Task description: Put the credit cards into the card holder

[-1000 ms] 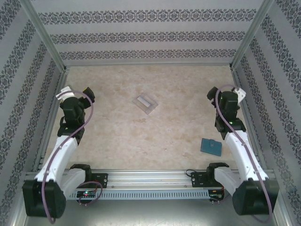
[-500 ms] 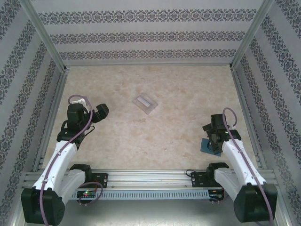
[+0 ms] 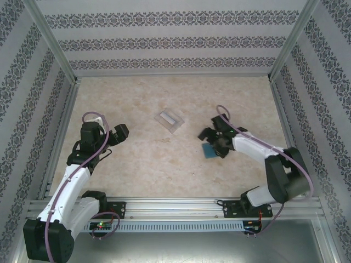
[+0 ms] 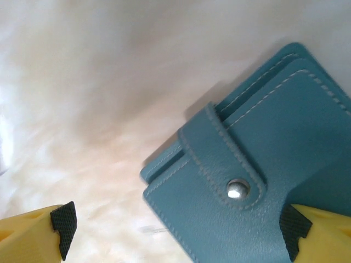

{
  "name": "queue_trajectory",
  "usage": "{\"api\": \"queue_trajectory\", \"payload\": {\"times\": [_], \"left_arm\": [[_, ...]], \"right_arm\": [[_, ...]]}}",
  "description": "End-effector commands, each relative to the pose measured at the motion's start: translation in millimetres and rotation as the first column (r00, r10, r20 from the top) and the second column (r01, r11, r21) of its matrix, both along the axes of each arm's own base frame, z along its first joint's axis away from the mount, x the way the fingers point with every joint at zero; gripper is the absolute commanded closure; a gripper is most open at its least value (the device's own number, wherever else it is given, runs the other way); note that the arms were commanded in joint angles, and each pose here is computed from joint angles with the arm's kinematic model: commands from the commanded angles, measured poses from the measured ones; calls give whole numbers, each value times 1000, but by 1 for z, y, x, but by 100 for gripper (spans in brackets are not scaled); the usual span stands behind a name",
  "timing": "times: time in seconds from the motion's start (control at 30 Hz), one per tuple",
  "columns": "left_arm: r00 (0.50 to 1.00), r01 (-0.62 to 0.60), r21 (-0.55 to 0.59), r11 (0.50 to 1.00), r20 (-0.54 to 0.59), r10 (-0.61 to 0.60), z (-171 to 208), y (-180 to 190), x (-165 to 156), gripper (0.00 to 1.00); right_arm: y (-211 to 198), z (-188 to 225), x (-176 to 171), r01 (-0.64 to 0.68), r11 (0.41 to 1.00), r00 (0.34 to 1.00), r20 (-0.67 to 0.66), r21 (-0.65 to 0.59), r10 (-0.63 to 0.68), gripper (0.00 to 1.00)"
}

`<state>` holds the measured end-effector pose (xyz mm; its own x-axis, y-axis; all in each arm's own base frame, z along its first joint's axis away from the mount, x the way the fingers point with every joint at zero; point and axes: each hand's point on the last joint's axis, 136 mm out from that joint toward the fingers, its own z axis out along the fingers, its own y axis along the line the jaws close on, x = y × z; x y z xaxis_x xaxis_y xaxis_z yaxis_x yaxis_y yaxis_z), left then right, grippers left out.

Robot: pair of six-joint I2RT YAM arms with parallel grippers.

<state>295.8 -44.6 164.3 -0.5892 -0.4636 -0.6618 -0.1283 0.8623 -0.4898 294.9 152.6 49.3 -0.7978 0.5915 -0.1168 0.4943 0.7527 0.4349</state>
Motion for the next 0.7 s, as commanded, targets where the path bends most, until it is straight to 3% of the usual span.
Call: {"api": "queue_trajectory", "payload": {"times": [0.0, 0.13, 0.3, 0.47, 0.67], "left_arm": [[998, 65, -38, 997, -7, -65, -4, -16, -4, 1], [992, 123, -65, 990, -2, -123, -2, -30, -5, 1], [982, 186, -55, 981, -12, -187, -1, -44, -3, 0], [958, 286, -30, 958, -17, -287, -3, -70, -1, 0], [943, 329, -45, 943, -34, -331, -12, -88, 1, 0]], "right_arm": [[45, 24, 14, -201, 979, 975, 101, 20, 198, 2], [28, 38, 12, -192, 979, 972, 123, -61, 199, 2], [-2, 33, -5, -71, 995, 994, 81, -69, 76, 2], [5, 21, -16, -10, 999, 1000, -6, -47, 10, 20], [16, 13, -2, -31, 997, 999, -41, -73, 28, 19]]}}
